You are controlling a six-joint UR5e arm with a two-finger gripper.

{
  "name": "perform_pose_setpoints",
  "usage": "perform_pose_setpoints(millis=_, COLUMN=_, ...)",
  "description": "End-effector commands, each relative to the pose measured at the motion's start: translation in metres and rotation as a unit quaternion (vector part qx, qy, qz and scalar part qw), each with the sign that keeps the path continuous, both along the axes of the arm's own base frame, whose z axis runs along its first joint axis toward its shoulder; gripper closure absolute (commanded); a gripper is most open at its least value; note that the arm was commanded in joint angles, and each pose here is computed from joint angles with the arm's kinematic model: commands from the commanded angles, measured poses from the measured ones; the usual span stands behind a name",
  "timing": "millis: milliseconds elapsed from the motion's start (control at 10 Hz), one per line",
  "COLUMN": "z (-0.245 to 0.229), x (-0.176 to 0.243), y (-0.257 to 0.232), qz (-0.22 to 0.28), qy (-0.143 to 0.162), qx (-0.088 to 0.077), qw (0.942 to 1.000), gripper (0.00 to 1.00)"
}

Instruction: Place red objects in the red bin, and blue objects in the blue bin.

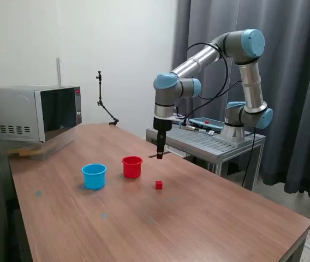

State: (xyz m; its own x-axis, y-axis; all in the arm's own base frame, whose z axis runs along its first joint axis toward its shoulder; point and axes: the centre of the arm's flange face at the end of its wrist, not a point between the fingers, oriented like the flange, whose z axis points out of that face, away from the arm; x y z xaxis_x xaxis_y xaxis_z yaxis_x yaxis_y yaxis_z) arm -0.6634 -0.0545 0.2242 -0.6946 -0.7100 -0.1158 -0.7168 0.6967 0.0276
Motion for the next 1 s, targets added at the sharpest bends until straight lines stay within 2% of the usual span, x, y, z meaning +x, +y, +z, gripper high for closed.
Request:
perform_pose_setpoints(millis=0, z=-0.014, x=0.007, y=-0.005, qz=0.003, qy=-0.013, qx=-0.005, qw=0.9999, gripper=0.0)
perform_pose_setpoints(millis=200, z=-0.022, x=0.01, y=-0.011, qz=0.013, qy=-0.021, qx=-0.014, qw=0.9996, gripper=0.0)
perform_pose_setpoints(millis=500, z=-0.03, x=0.004, y=-0.02, qz=0.076, qy=-0.024, qx=-0.019, qw=0.9966, gripper=0.0)
perform_pose_setpoints(millis=600, z=-0.035, x=0.0, y=-0.021, qz=0.088, qy=-0.016, qx=-0.025, qw=0.9957, gripper=0.0)
perform_pose_setpoints(millis=700, z=-0.042, x=-0.003, y=-0.025, qz=0.095, qy=-0.014, qx=-0.04, qw=0.9945, gripper=0.0)
perform_pose_setpoints(millis=900, z=-0.055, x=-0.008, y=-0.038, qz=0.117, qy=-0.002, qx=-0.045, qw=0.9921, gripper=0.0)
